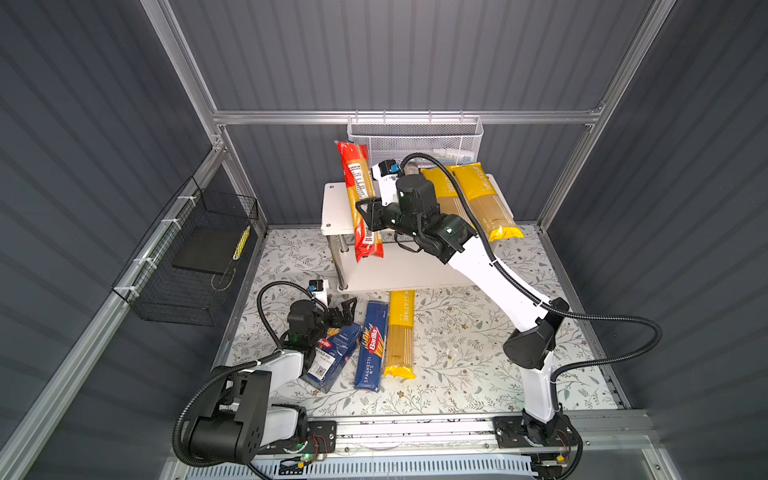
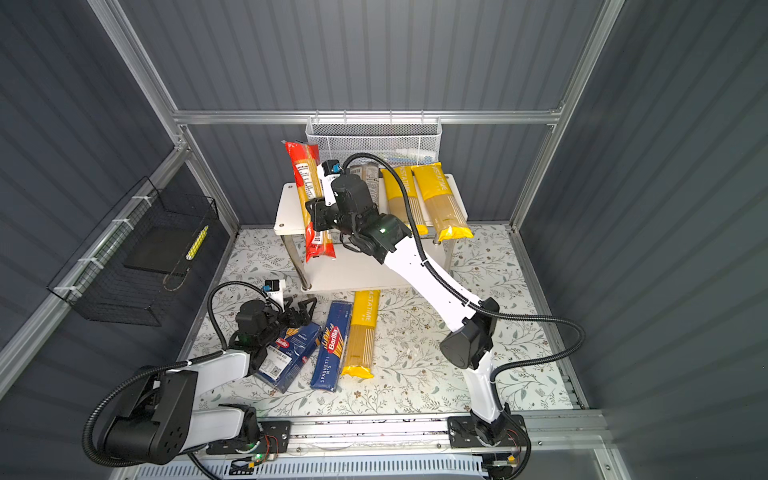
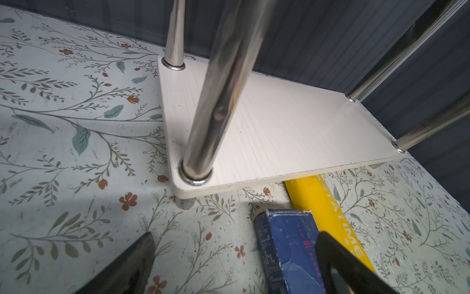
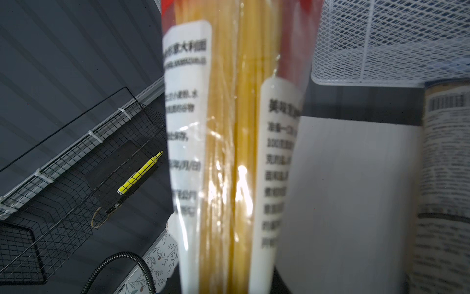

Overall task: Place and organize the pasta boxes and bags onto the shelf
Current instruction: 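Carry the red-and-yellow spaghetti bag over the top shelf beside the clear bag, then lower the red-and-yellow spaghetti bag onto the top shelf and open the right gripper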

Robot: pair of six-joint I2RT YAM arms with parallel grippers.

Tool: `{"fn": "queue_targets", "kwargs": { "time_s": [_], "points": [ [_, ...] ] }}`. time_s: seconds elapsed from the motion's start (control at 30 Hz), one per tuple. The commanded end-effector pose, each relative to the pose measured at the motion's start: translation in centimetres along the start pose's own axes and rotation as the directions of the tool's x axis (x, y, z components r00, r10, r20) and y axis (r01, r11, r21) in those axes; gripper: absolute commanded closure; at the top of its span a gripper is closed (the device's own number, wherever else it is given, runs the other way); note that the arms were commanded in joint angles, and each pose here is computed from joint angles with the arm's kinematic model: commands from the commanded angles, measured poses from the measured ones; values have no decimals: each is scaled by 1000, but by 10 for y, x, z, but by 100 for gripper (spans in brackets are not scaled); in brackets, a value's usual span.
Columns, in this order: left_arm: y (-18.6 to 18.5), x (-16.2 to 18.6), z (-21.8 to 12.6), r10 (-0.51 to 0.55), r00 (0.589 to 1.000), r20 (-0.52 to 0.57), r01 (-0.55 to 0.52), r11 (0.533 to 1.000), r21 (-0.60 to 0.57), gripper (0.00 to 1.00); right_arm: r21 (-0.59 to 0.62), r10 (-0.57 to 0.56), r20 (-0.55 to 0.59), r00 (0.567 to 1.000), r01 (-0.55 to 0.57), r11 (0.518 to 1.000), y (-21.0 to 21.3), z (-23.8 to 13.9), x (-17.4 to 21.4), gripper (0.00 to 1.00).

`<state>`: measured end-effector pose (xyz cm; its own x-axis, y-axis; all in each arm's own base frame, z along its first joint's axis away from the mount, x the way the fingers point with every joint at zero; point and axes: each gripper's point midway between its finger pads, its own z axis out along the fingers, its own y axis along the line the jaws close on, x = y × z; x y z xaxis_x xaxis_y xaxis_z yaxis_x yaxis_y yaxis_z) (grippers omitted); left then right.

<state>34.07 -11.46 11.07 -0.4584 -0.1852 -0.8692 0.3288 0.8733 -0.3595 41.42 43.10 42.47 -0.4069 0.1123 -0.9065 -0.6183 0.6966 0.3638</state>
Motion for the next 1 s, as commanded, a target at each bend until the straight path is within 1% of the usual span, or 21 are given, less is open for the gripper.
{"fn": "queue_targets", "kwargs": {
  "time_s": [0.0,0.23,0.33,0.47,0.53,0.6,0.73,0.8,0.9,0.97],
  "points": [
    [2,33,-2,-57,992,-111,56,998,-8,1,35,16,143,990,-21,999,-21,1,-40,75],
    [3,32,-2,-57,993,-106,56,998,-11,1,4,106,154,982,-108,994,-37,2,-42,69],
    [3,33,-2,-59,992,-110,58,998,-12,1,-1,119,161,980,-121,993,-37,2,-43,57],
    [3,33,-2,-57,993,-108,57,998,-12,1,13,125,171,977,-129,992,-40,2,-45,54],
    [3,33,-3,-58,993,-107,57,998,-12,1,11,127,168,978,-130,991,-40,2,-44,51],
    [3,32,-3,-57,993,-104,56,998,-11,1,2,127,160,979,-129,992,-38,2,-43,44],
    [3,33,-3,-58,993,-107,57,998,-11,1,-31,95,124,988,-92,995,-26,-7,-41,33],
    [3,32,-3,-57,993,-106,56,998,-11,1,-57,65,94,994,-60,997,-17,-15,-39,31],
    [3,33,-3,-57,993,-106,56,998,-12,1,-102,3,16,1000,-1,995,-2,-31,-27,28],
    [3,32,-2,-57,993,-105,56,998,-11,1,-155,-42,-35,999,36,987,10,-44,-17,27]
  ]
}}
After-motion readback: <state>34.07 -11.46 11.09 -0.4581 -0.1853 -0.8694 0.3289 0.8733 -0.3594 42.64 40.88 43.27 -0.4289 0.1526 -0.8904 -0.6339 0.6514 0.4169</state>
